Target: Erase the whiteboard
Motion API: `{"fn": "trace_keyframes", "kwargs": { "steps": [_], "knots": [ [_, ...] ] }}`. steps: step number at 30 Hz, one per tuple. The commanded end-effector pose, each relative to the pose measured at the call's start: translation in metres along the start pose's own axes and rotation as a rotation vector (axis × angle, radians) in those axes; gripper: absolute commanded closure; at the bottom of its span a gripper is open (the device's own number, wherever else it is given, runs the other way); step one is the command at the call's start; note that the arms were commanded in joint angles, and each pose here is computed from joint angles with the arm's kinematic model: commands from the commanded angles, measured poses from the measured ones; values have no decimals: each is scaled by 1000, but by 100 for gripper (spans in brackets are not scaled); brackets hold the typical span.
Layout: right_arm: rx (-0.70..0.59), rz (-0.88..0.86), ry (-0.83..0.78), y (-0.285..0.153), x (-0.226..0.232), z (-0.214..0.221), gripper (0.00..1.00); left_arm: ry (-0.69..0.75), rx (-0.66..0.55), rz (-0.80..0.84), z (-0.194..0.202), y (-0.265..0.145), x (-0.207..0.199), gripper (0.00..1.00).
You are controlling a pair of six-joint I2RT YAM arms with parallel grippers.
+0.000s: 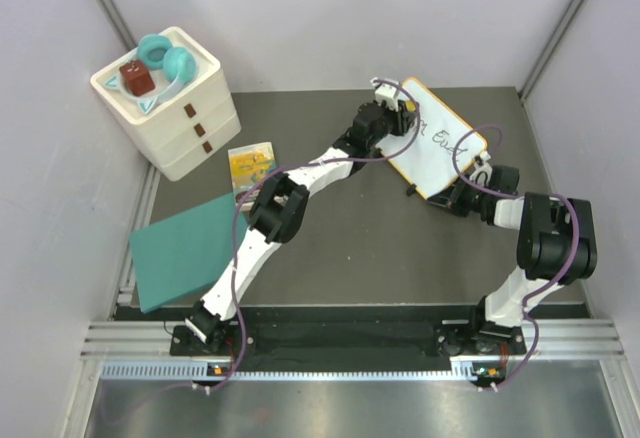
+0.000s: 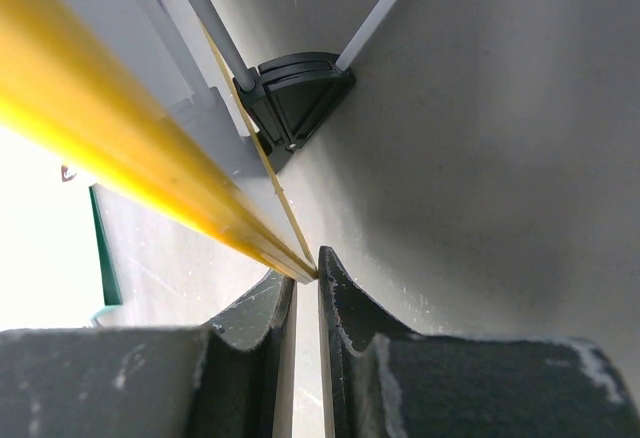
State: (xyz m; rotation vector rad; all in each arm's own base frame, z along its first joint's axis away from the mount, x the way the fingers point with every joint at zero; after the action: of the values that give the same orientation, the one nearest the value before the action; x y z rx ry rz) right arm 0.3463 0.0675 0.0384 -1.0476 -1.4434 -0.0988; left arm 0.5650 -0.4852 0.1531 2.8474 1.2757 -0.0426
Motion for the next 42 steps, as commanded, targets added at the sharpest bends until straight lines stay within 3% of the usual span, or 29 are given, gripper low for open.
{"fn": "trace_keyframes", "kwargs": {
  "steps": [1,7,11,16,21,29,42],
  "knots": [
    [168,11,1,8,-4,43,100,-21,-59,112,-16,3,-37,100],
    [171,9,2,8,-5,43,100,59,-26,182,-16,-1,-58,100],
    [168,8,3,8,-4,42,100,168,139,152,19,-7,-53,100],
    [170,9,1,8,-4,43,100,218,200,160,38,-13,-43,100],
    [170,8,2,8,-4,42,100,219,54,187,17,-9,-58,100],
    [171,8,3,8,-4,42,100,193,-34,283,-5,-2,-95,100],
    [173,9,5,8,-5,43,100,267,-126,31,-22,10,-42,100]
  ]
}}
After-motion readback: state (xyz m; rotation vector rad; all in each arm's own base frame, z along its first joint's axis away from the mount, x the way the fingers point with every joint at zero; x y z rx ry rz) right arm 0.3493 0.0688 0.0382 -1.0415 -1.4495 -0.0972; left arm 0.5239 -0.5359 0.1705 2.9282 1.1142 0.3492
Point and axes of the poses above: each gripper's point midway between its finger pads, its own y axis out along the fingers, its own x axis along the line the jaws close on, z = x × y, the point moved 1 cm from there along -y, back along the fingers, and after that the axes turned 14 degrees about y, right-handed, at the moved point
